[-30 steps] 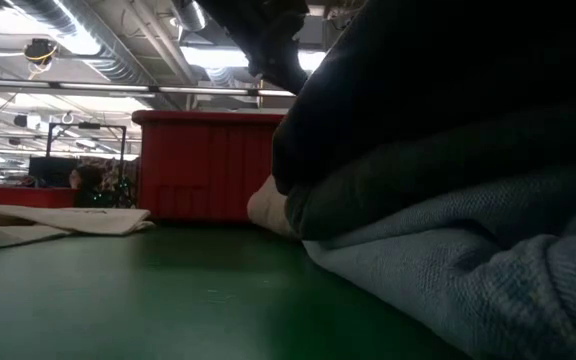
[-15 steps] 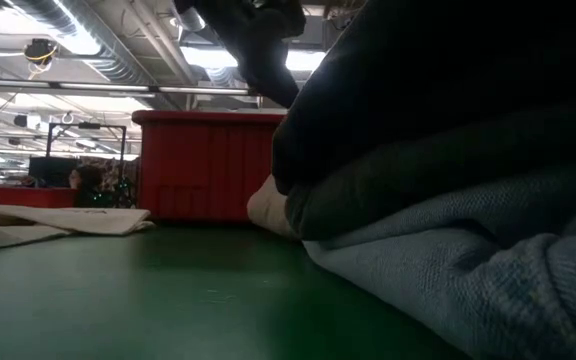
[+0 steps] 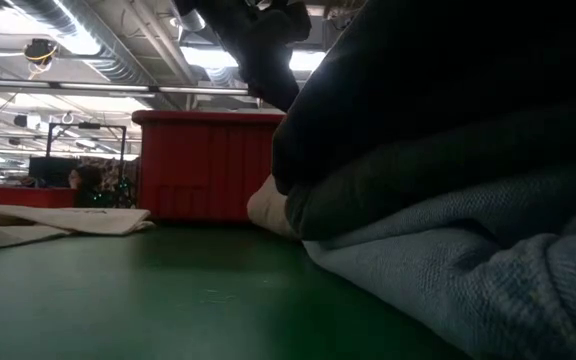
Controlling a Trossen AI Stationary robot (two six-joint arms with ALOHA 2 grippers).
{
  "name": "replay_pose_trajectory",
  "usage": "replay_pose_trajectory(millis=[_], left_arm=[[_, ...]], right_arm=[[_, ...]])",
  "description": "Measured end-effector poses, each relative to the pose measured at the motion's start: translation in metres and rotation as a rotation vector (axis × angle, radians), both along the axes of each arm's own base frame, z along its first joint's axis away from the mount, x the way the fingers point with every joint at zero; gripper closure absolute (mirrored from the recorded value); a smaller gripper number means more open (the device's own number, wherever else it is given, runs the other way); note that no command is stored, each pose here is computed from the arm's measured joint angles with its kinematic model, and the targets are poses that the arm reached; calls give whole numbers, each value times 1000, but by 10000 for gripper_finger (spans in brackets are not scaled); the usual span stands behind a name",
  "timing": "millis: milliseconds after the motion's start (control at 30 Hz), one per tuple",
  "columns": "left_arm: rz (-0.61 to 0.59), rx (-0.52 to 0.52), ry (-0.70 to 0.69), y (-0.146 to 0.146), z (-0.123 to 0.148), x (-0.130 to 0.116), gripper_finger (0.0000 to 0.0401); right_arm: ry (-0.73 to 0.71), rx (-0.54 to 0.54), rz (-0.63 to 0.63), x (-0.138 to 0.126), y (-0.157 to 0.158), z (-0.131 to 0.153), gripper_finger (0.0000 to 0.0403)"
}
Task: Fold Laundry from Bin
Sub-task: Fold the brown shorts
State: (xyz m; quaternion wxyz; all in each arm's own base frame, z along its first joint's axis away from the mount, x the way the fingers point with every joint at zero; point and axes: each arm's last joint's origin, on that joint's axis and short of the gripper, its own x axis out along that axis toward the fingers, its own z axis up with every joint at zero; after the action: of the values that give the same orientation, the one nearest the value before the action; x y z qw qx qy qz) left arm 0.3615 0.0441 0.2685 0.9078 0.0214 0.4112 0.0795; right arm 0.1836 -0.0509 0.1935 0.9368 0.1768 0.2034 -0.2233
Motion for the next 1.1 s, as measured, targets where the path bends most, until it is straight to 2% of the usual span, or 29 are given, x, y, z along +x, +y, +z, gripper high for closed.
replay_pose_trajectory(millis=[167, 267, 367, 467, 500, 567, 667, 767, 1100], left_arm=[[-9, -1, 24, -3, -7, 3, 264], [-10, -1, 24, -3, -9, 5, 264], [-11, -1, 31, -3, -10, 5, 264], [-10, -2, 29, -3, -11, 5, 264], [-10, -1, 31, -3, -11, 5, 264], [-10, -1, 31, -3, -11, 5, 264], [-10, -1, 31, -3, -11, 5, 264], [-10, -1, 31, -3, -11, 5, 264], [-10, 0, 29, -3, -11, 6, 264]], right_arm=[[-28, 49, 104, 12, -2, -6, 229], [-3, 57, 110, 15, -2, -11, 246], [1, 47, 97, 18, -4, -7, 298], [34, -23, 102, 23, -6, 6, 376], [55, -46, 112, 23, -6, 12, 388], [91, -70, 114, 26, -7, 27, 384], [181, -52, 112, 26, -8, 48, 377], [290, -29, 98, 21, -7, 60, 393], [581, 209, 20, 2, -1, 38, 378]])
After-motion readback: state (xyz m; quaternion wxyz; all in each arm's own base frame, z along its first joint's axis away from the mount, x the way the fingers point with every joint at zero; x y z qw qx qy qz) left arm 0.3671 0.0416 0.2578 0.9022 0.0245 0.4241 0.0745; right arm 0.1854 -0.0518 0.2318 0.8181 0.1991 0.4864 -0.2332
